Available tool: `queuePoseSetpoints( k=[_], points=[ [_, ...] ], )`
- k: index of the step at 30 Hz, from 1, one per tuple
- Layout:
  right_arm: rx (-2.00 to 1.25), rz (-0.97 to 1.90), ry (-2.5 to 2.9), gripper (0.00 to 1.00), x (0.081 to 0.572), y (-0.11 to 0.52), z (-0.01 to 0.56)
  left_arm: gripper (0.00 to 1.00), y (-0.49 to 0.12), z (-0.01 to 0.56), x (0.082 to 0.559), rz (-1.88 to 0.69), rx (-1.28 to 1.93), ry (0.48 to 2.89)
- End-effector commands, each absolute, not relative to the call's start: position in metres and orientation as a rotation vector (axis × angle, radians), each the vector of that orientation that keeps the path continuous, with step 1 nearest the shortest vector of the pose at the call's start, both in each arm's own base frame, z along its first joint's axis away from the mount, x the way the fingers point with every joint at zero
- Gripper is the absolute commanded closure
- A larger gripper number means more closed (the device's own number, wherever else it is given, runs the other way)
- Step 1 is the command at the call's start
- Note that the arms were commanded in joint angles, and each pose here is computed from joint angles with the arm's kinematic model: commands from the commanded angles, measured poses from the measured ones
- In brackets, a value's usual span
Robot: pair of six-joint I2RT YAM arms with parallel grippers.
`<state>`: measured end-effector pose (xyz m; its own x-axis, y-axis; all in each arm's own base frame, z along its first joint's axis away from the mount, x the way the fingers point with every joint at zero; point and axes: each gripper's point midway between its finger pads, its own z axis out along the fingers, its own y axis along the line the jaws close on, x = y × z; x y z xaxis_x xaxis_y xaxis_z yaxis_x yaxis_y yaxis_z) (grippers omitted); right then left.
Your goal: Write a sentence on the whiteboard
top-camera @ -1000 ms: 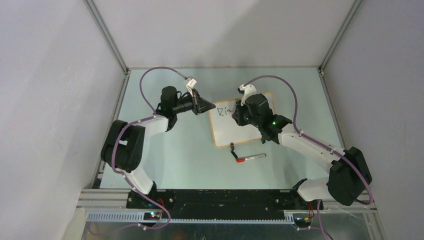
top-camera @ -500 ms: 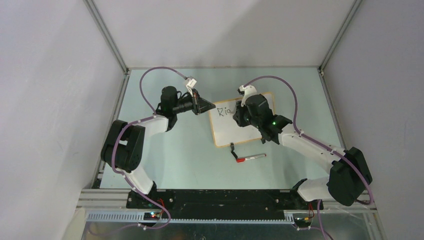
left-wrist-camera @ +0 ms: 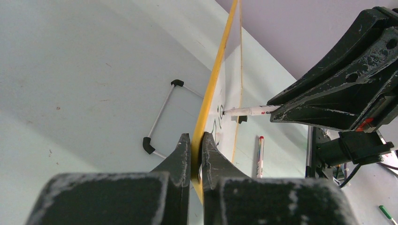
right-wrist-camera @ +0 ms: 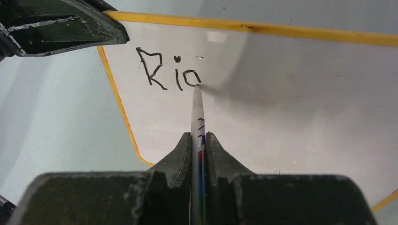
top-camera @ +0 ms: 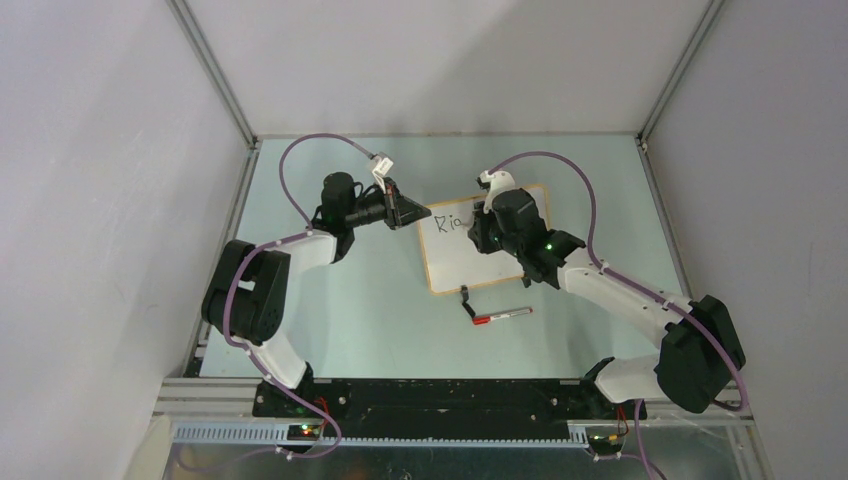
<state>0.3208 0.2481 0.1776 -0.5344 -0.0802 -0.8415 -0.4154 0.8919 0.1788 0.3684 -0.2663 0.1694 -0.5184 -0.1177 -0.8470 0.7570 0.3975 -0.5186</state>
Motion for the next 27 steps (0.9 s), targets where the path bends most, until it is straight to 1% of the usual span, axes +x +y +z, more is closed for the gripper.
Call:
queuePoseSetpoints(
  k=[1,27],
  points=[
    [-0.320,0.380,2.096,1.00,0.327,0.234,0.183,0.94,-0.263,0.148,0.377,-1.137,0.570,1.826],
    [-0.396,0.432,2.107,1.00,0.316,0.248,0.175,0.94,-0.262,0.149,0.377,-1.133,0.570,1.827]
  ],
)
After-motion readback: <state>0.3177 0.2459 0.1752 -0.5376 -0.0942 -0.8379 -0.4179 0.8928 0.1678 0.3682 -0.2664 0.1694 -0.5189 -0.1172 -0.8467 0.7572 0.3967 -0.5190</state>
